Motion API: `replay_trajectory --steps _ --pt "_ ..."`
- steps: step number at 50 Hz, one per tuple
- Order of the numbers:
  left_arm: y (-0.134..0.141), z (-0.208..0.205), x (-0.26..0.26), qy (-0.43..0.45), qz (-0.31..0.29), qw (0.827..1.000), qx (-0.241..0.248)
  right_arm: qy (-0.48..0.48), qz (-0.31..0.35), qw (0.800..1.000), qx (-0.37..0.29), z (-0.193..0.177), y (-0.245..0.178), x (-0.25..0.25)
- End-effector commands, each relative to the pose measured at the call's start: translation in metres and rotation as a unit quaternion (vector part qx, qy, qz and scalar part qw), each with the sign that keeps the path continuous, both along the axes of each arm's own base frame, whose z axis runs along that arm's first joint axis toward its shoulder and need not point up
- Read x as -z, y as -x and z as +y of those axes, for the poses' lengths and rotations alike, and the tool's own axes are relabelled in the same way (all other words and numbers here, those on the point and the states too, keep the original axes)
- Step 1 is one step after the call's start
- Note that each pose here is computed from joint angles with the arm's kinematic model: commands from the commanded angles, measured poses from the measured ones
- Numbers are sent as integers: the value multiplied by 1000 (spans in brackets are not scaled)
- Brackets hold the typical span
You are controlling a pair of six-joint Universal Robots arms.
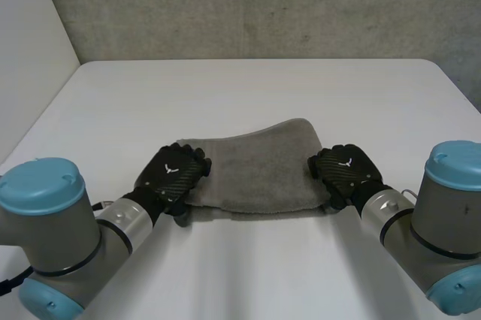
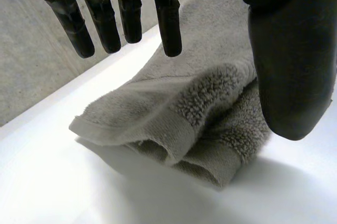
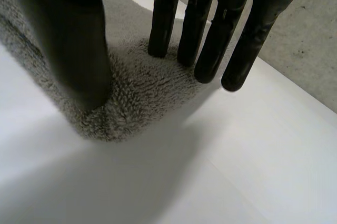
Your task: Fold the towel.
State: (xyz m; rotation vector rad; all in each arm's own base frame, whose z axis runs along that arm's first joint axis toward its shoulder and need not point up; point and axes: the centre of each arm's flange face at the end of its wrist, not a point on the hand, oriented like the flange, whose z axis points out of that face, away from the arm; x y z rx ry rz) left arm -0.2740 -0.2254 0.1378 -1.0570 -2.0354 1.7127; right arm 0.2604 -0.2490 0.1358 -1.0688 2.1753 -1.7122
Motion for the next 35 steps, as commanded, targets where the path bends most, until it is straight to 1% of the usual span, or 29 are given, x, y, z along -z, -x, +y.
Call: replay_trajectory --steps 1,3,4,6,7,9,10,11,12,15,17,18,20,22,23,24,25,27,29,31,32,33,34,35 --pt "-3 0 -22 22 24 999 -7 1 24 1000 -5 -1 2 8" --pt "-7 -5 -31 21 49 998 -20 -1 30 1000 -7 0 3 10" --pt "-7 -5 -31 21 49 998 -21 -4 39 999 -9 3 4 14" --pt "-13 -12 -37 8 84 996 -41 -9 48 999 -12 6 6 17" --pt "-13 -12 -37 7 84 996 -41 -9 48 999 -12 6 6 17" --pt "-17 -18 -44 -9 121 991 -58 -19 71 997 4 4 22 20" --pt "-17 -18 -44 -9 121 991 -58 -20 71 997 4 4 22 20" --pt "-18 -21 -47 -17 137 988 -65 -30 85 996 17 1 34 22" --pt "-18 -21 -47 -17 137 988 -65 -37 99 994 26 -1 45 22" --pt "-20 -27 -50 -23 155 985 -72 -33 114 992 30 -5 53 17" --pt "-20 -30 -55 -20 161 984 -73 -9 143 989 24 -8 60 0" --pt "-20 -30 -55 -20 161 984 -73 -9 143 989 24 -8 60 0" --pt "-19 -34 -61 -15 166 983 -72 29 152 988 15 -14 56 -22" --pt "-18 -38 -66 -9 170 983 -73 29 152 988 15 -14 56 -22" --pt "-18 -38 -66 -9 170 983 -73 45 145 988 7 -15 47 -34" --pt "-17 -41 -72 -4 172 982 -73 65 128 990 -19 -9 26 -47" --pt "-15 -44 -77 -2 174 982 -73 65 127 990 -19 -9 26 -47" --pt "-13 -47 -82 -1 175 982 -72 81 89 990 -68 9 -13 -65" --pt "-12 -50 -87 0 181 981 -72 81 89 990 -68 9 -14 -65" --pt "-10 -54 -97 -7 206 976 -73 80 71 987 -119 36 -56 -63" --pt "-10 -54 -97 -7 207 976 -73 80 71 987 -120 37 -57 -63" --pt "-11 -57 -100 -14 224 971 -78 83 71 983 -149 56 -77 -60" --pt "-11 -57 -100 -14 224 971 -78 88 74 977 -177 77 -96 -56" --pt "-12 -59 -101 -24 240 967 -82 88 74 977 -178 77 -96 -56"
